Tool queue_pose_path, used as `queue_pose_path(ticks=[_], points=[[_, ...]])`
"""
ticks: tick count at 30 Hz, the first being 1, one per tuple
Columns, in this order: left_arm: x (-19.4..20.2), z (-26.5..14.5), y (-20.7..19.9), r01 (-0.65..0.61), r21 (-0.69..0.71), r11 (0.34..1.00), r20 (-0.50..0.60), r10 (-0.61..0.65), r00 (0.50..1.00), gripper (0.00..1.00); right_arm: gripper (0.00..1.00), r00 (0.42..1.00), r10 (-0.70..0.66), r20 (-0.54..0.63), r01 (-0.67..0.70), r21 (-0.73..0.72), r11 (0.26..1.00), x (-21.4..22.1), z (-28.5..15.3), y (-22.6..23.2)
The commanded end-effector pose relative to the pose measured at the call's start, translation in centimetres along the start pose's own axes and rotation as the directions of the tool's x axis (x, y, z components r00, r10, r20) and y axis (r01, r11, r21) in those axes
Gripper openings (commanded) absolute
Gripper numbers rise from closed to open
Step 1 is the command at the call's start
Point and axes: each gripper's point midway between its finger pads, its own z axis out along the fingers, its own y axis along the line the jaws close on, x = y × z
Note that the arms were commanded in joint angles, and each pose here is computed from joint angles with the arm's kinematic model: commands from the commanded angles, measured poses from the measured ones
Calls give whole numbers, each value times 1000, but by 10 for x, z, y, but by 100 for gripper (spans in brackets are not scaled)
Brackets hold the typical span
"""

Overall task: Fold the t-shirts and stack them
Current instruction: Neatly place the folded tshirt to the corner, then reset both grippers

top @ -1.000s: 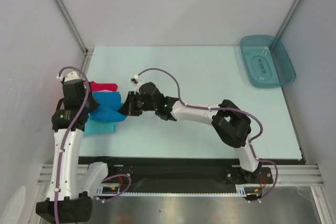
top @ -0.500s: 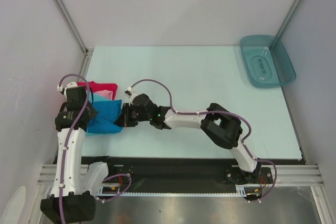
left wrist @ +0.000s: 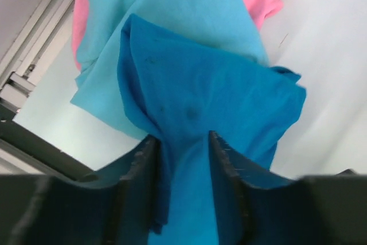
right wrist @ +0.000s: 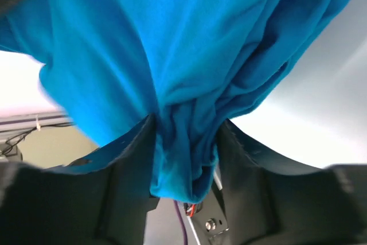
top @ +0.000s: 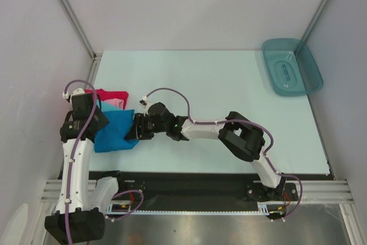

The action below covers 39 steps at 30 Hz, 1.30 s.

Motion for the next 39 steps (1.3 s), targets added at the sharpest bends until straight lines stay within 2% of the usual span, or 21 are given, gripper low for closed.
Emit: queue_pose_path(ticks=[1, 2, 5, 12, 16, 19, 23, 25, 30, 31, 34, 36, 37, 38, 39], points=[[-26, -1, -9, 42, 39, 998, 86, -45, 995, 47, 53, 1000, -25, -9, 24, -58, 998, -6, -12, 23], [-25, 0, -9, 43, 35, 998, 80, -46, 996, 61, 56, 1000, -25, -8, 25, -60, 998, -7, -13, 23], [-24, 1, -8, 43, 30, 999, 81, -46, 996, 71, 57, 1000, -24, -10, 23, -60, 998, -10, -13, 22], [-30, -1, -13, 53, 50, 997, 89, -58, 994, 72, 56, 1000, -26, 5, 26, -47, 999, -22, -21, 18], [-36, -3, -20, 59, 83, 995, 95, -67, 993, 71, 56, 997, -54, 54, 56, -40, 998, -46, -42, 25], [-39, -5, -33, 67, 146, 987, 94, -81, 992, 69, 56, 991, -78, 106, 76, 21, 997, -73, -67, 16], [-44, -14, -64, 37, 275, 961, 130, -76, 989, 59, 56, 954, -188, 232, 154, 157, 976, -126, -132, 15], [-54, -20, -84, 8, 338, 941, 170, -70, 983, 59, 56, 931, -236, 277, 171, 241, 955, -149, -162, 7], [-69, -41, -156, -123, 499, 858, 246, -4, 969, 70, 57, 853, -361, 377, 182, 433, 883, -186, -248, -9], [-70, -43, -166, -152, 514, 845, 262, 14, 965, 72, 58, 841, -371, 394, 150, 488, 860, -190, -266, -26], [-64, -46, -204, -240, 556, 796, 297, 80, 952, 79, 58, 789, -408, 458, 99, 561, 822, -195, -317, -37], [-54, -49, -225, -287, 579, 764, 315, 115, 942, 82, 58, 789, -413, 454, 58, 615, 786, -180, -334, -60], [-42, -45, -237, -309, 588, 748, 309, 146, 940, 86, 59, 750, -445, 490, 33, 643, 765, -180, -355, -58], [-36, -44, -243, -321, 595, 737, 311, 158, 937, 88, 59, 737, -457, 499, 17, 661, 750, -175, -364, -63], [-30, -41, -251, -333, 604, 725, 322, 161, 933, 89, 59, 748, -459, 479, 0, 692, 722, -158, -368, -84]])
